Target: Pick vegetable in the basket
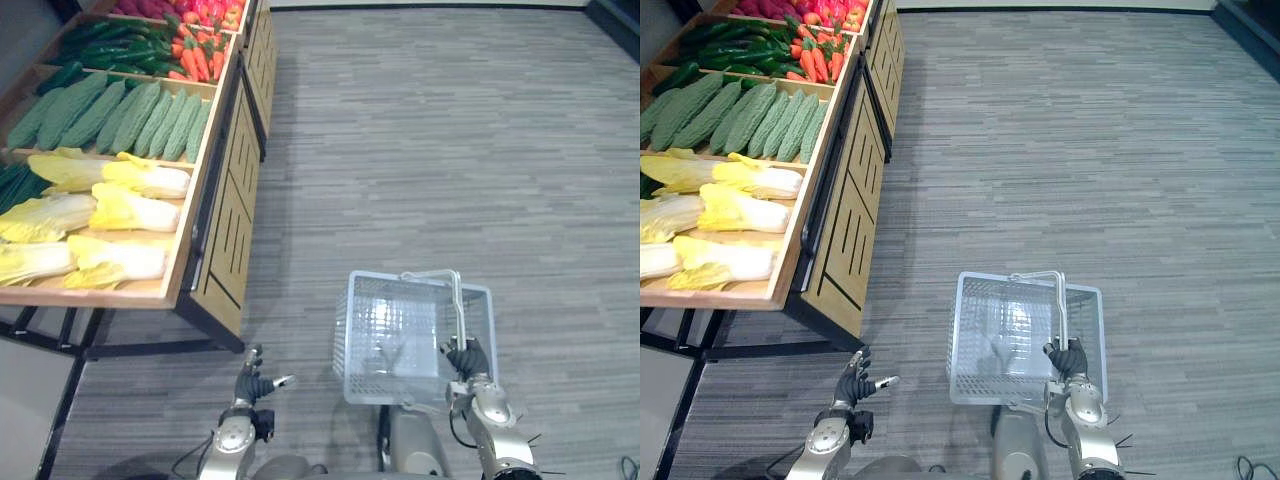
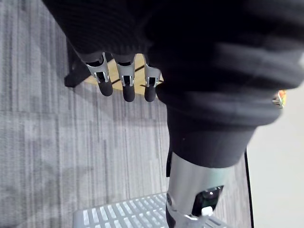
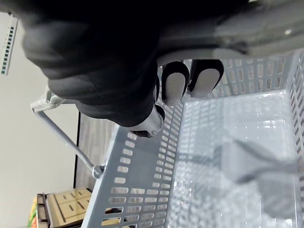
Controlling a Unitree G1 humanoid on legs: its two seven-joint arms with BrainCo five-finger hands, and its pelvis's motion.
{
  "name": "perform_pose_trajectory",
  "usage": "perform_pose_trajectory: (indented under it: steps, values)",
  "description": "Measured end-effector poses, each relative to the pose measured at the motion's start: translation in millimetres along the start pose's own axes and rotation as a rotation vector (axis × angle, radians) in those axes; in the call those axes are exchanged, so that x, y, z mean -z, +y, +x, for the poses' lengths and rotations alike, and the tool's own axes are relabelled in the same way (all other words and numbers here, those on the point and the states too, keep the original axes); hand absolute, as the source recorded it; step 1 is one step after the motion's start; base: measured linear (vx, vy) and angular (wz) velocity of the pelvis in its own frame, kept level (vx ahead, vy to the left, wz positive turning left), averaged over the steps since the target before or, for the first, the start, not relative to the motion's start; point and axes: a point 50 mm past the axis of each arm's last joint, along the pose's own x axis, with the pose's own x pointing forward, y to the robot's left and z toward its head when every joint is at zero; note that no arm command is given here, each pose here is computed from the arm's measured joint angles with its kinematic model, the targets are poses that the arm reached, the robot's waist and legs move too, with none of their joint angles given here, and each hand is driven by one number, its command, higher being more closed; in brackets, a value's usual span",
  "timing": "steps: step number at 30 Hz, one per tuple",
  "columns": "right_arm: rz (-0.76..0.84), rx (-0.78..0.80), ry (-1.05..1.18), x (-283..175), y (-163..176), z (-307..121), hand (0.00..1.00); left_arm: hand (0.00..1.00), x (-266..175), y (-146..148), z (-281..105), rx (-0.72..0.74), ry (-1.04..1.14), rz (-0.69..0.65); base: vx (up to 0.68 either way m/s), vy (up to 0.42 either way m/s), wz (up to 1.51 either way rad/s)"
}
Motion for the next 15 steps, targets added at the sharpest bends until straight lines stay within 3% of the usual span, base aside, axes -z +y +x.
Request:
perform_pose_trajectory:
  steps: [8, 12, 15]
  values:
    - [0.073, 0.064, -0.055, -9, -7, -11, 1.00, 0.00, 5, -2, -11, -0.057, 0.005, -0.111, 0.56, -0.210, 0.64]
    - [0.116, 0.157, -0.105, -16, -28, -8, 1.00, 0.00, 11, 3, -14, -0.079, 0.025, -0.100, 0.40, -0.029, 0.60]
    - [0.105, 0.221, 0.008, 11, -46, -13, 1.00, 0.00, 15, 7, -15, -0.096, 0.041, -0.084, 0.39, 0.099, 1.13]
